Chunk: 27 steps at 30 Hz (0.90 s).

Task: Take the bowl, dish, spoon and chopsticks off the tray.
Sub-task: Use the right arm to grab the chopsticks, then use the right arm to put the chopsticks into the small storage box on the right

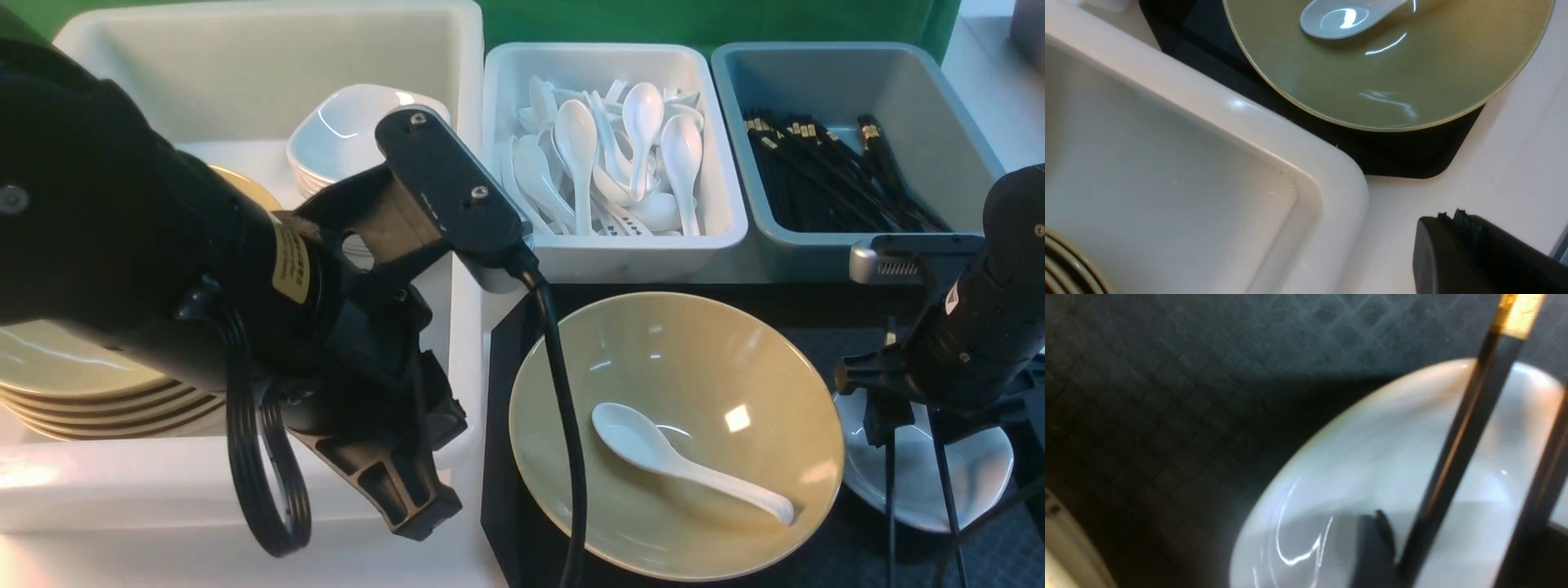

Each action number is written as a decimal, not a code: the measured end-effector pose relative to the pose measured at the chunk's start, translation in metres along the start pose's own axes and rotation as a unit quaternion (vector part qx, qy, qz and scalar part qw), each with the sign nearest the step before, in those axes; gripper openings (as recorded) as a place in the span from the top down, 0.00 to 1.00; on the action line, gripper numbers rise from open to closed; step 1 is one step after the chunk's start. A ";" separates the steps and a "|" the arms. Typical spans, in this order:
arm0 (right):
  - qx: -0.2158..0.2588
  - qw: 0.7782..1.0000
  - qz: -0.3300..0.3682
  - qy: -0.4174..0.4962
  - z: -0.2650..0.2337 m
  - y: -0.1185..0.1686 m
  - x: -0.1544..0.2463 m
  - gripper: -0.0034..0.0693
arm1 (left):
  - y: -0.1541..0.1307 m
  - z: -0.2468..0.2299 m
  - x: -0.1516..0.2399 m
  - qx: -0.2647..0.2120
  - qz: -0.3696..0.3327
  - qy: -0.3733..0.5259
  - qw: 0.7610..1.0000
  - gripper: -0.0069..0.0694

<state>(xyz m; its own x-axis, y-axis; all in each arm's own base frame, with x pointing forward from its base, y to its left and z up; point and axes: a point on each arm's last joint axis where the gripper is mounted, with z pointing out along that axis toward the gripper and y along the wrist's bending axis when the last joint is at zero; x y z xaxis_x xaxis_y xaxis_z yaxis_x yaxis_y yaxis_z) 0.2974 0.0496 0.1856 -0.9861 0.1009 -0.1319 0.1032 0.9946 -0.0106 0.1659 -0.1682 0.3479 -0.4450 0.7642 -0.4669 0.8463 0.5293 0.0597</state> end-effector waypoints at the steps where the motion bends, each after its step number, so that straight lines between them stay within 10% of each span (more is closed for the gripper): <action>1: 0.000 1.000 -0.001 0.001 0.000 0.000 0.000 0.40 | 0.000 0.000 0.000 0.000 0.000 0.000 1.000 0.92; 7: 0.004 1.000 -0.016 0.013 0.000 -0.001 0.002 0.75 | 0.000 0.000 -0.001 -0.003 0.000 -0.007 1.000 0.92; 27: -0.037 0.960 -0.111 -0.255 -0.172 -0.001 -0.026 0.74 | 0.009 0.045 -0.026 -0.007 -0.052 -0.041 0.998 0.92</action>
<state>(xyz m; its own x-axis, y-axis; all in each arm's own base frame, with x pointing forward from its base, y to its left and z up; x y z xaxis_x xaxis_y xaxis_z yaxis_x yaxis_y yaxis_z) 0.3008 0.0499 0.3595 -0.7889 -0.1203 -0.6026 -0.1309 0.9910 -0.0266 0.1983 -0.1999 0.3211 -0.5053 0.6721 -0.5413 0.7922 0.6101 0.0180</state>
